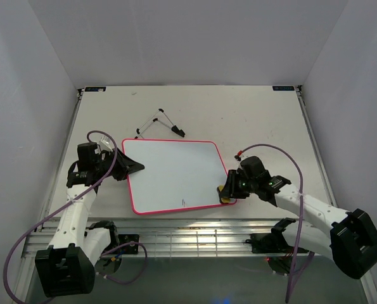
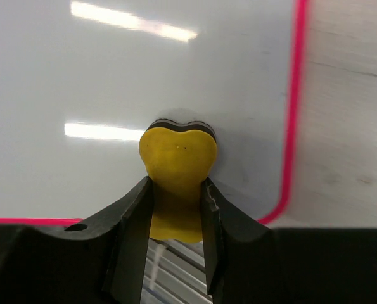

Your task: Erase the whiteboard

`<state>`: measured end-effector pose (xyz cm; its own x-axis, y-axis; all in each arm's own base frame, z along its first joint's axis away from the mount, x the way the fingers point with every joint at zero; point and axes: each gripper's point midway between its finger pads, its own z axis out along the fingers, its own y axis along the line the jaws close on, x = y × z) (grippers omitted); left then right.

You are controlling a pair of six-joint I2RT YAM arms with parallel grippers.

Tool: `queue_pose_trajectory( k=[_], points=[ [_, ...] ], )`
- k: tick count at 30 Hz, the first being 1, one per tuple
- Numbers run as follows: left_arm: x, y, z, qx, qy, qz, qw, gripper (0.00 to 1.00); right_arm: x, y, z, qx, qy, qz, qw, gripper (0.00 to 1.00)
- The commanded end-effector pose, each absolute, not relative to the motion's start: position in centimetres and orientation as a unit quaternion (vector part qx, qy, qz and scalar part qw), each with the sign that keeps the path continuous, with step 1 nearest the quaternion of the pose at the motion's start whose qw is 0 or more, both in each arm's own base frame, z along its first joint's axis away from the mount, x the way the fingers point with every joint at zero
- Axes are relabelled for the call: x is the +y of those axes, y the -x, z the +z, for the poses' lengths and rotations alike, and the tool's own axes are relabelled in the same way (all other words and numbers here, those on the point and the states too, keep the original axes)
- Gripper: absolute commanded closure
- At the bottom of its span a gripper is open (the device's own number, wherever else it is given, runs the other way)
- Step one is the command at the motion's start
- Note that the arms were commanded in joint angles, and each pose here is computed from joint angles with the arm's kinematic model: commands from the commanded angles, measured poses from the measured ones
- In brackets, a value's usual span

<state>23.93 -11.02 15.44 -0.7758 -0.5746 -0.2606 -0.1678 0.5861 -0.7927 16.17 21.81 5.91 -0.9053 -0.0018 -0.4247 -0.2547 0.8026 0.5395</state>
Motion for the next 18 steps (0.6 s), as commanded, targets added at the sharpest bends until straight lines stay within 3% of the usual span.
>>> queue_pose_trajectory(
  k=[1, 9, 18],
  points=[
    [-8.1, -25.1, 13.2, 0.874, 0.224, -0.308, 0.301, 1.00, 17.3, -14.9, 2.9, 0.952, 0.069, 0.240, 0.177, 0.73],
    [-8.1, -25.1, 13.2, 0.874, 0.225, -0.308, 0.302, 1.00, 26.9, -12.9, 8.9, 0.896, 0.153, 0.381, 0.172, 0.74],
    [-8.0, -25.0, 13.4, 0.872, 0.224, -0.308, 0.307, 1.00, 38.3, -7.2, 14.9, 0.849, 0.263, 0.432, 0.156, 0.74]
  ],
)
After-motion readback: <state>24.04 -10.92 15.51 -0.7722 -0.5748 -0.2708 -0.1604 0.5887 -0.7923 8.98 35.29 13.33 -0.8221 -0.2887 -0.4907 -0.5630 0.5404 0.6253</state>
